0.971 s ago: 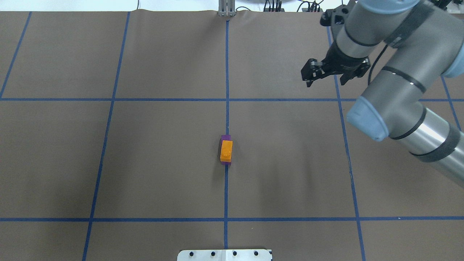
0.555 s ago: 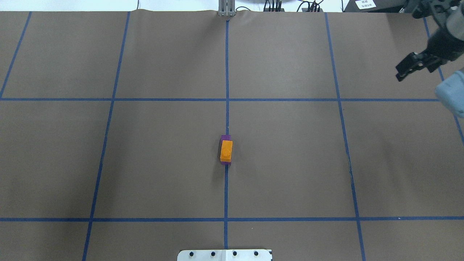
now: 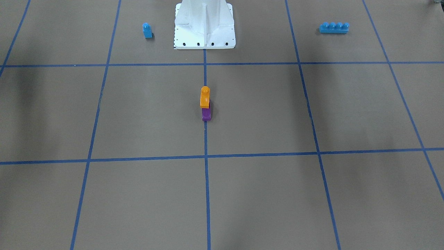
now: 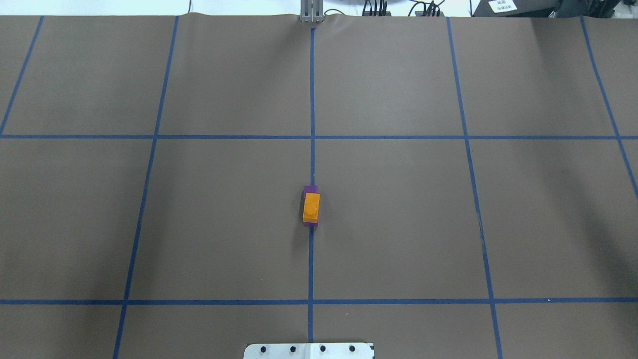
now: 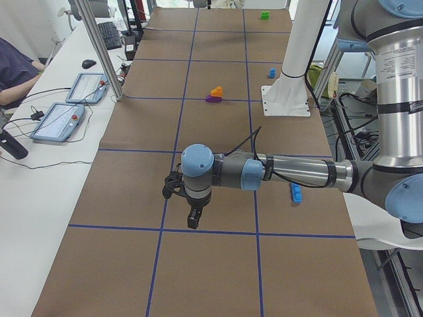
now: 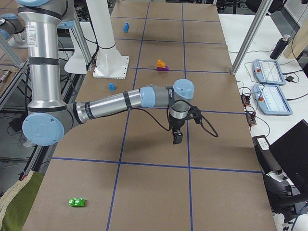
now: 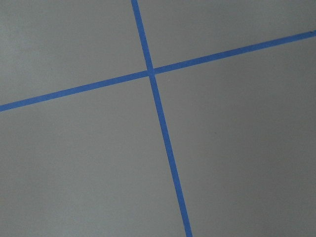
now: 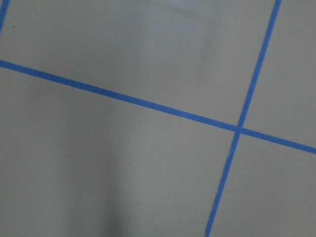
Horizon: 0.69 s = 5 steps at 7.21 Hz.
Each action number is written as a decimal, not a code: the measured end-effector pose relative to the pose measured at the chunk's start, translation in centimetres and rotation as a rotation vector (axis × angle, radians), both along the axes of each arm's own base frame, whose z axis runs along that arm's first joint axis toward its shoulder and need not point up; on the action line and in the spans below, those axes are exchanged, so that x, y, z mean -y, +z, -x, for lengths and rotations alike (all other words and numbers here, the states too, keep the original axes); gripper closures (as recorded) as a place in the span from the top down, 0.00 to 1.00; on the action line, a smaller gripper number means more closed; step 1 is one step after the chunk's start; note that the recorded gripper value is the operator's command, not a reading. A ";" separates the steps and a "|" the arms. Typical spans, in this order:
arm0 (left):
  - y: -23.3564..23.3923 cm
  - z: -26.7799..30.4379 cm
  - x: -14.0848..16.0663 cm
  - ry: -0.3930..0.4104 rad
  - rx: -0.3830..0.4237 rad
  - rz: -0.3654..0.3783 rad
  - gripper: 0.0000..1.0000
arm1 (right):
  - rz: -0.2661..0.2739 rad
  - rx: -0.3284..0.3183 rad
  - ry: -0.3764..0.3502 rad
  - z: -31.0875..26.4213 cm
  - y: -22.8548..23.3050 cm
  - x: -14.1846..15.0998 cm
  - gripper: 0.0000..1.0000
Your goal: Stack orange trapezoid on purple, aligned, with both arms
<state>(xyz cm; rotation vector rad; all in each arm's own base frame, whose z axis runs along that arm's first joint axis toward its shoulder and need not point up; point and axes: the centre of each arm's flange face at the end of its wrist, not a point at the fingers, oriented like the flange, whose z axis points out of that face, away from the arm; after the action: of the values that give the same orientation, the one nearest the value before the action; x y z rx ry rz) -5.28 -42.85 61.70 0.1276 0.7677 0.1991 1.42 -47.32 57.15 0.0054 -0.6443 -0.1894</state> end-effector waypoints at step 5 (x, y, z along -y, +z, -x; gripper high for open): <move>0.4 0.1 -0.5 -0.004 -0.001 0.012 1.00 | 0.108 -0.003 0.106 -5.1 6.4 -4.9 1.00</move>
<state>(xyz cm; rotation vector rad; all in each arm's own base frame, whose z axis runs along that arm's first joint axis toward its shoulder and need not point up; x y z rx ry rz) -5.33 -42.39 62.08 0.1181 0.7690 0.1912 6.47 -42.39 63.58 -0.0649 -0.6485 -0.0522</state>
